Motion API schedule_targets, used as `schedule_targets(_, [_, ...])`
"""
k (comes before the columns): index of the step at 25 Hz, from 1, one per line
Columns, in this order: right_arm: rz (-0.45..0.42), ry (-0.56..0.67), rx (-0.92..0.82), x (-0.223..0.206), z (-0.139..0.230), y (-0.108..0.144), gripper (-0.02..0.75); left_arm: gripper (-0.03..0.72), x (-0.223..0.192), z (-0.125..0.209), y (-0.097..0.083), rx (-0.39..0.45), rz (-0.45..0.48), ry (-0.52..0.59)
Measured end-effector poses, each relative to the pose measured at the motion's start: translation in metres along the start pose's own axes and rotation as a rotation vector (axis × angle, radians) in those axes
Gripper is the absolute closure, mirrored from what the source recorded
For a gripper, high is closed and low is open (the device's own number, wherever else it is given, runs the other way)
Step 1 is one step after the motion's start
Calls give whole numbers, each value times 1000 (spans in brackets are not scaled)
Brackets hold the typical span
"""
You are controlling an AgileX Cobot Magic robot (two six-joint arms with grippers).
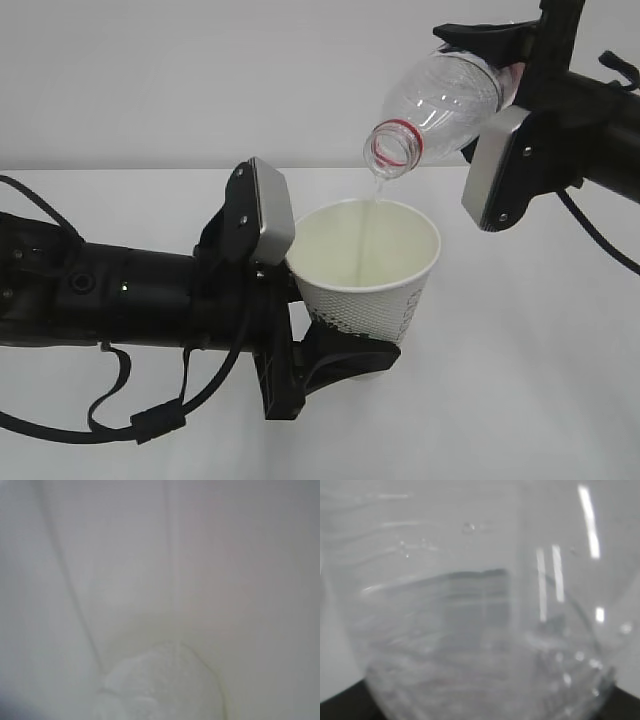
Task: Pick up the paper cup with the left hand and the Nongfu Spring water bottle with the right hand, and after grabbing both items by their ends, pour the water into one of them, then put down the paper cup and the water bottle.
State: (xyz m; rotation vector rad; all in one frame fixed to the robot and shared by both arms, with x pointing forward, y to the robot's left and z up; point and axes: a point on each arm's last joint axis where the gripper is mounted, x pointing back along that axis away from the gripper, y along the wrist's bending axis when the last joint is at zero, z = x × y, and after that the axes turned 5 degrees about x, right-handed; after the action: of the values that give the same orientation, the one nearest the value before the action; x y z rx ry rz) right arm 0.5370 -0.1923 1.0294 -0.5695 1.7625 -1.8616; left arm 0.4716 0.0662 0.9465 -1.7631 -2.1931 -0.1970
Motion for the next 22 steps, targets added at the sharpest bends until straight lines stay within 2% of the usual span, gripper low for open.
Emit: schedule_targets(22, [2, -1, 0, 0, 0, 0, 260, 178, 0, 0, 0, 0, 0, 0])
